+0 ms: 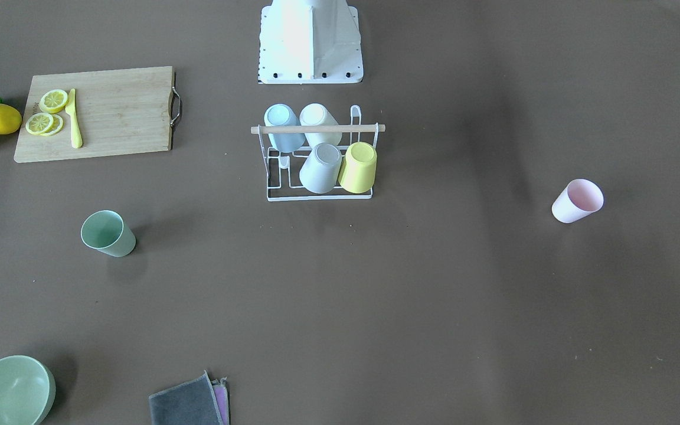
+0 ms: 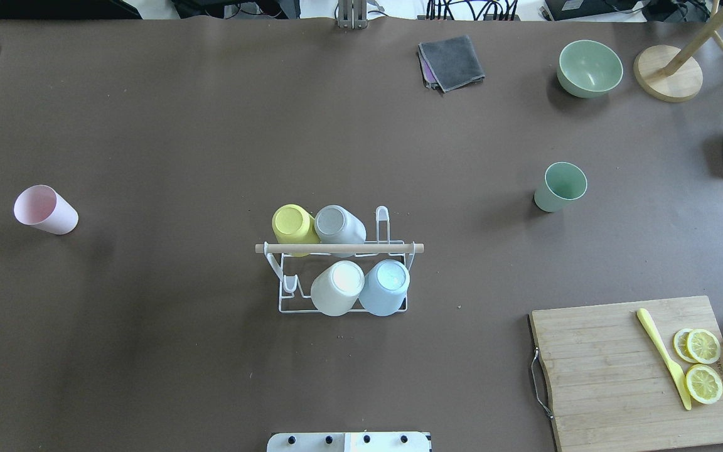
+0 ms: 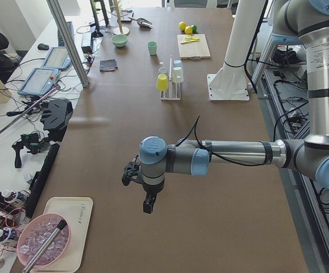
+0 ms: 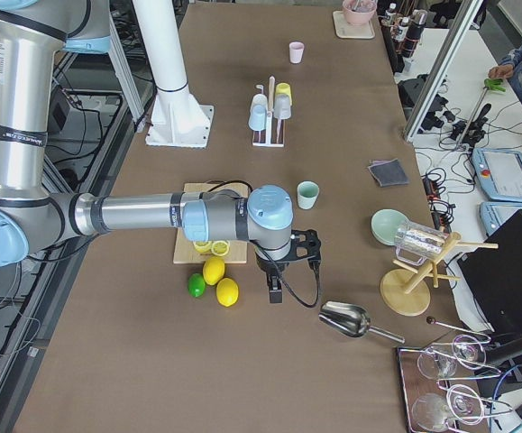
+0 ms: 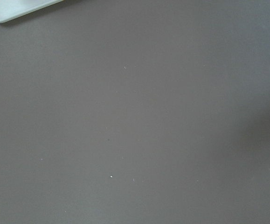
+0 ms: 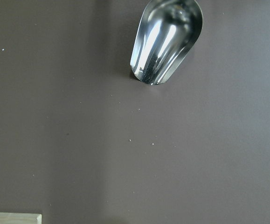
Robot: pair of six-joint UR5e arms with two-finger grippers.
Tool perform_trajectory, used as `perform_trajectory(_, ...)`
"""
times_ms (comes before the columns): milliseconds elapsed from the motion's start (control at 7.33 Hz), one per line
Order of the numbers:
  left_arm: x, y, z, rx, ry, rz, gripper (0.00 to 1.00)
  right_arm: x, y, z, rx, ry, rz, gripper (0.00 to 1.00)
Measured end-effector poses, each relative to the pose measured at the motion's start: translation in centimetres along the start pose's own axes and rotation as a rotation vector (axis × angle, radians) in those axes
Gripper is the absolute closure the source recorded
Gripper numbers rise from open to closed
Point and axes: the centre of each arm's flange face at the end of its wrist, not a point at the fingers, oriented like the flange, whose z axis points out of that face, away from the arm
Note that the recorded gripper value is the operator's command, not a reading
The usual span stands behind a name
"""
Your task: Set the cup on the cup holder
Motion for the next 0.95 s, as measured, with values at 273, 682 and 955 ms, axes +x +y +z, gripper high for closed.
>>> perform_trajectory(273,0.0,0.1,0.0,-0.001,0.000,-0.001,0.02,-1.7,-0.8,-0.1,0.001,-0.001,-0.033,0.00)
perform_trajectory(682,0.0,0.1,0.1,-0.001,0.001,-0.001,0.02,-7.7,-5.1,1.2,-0.048,0.014,-0.141,0.00)
perform_trajectory(955,0.0,0.1,0.0,-0.001,0.002,-0.001,0.02,-14.0,-10.0,1.3,-0.128,0.054,-0.199,0.00)
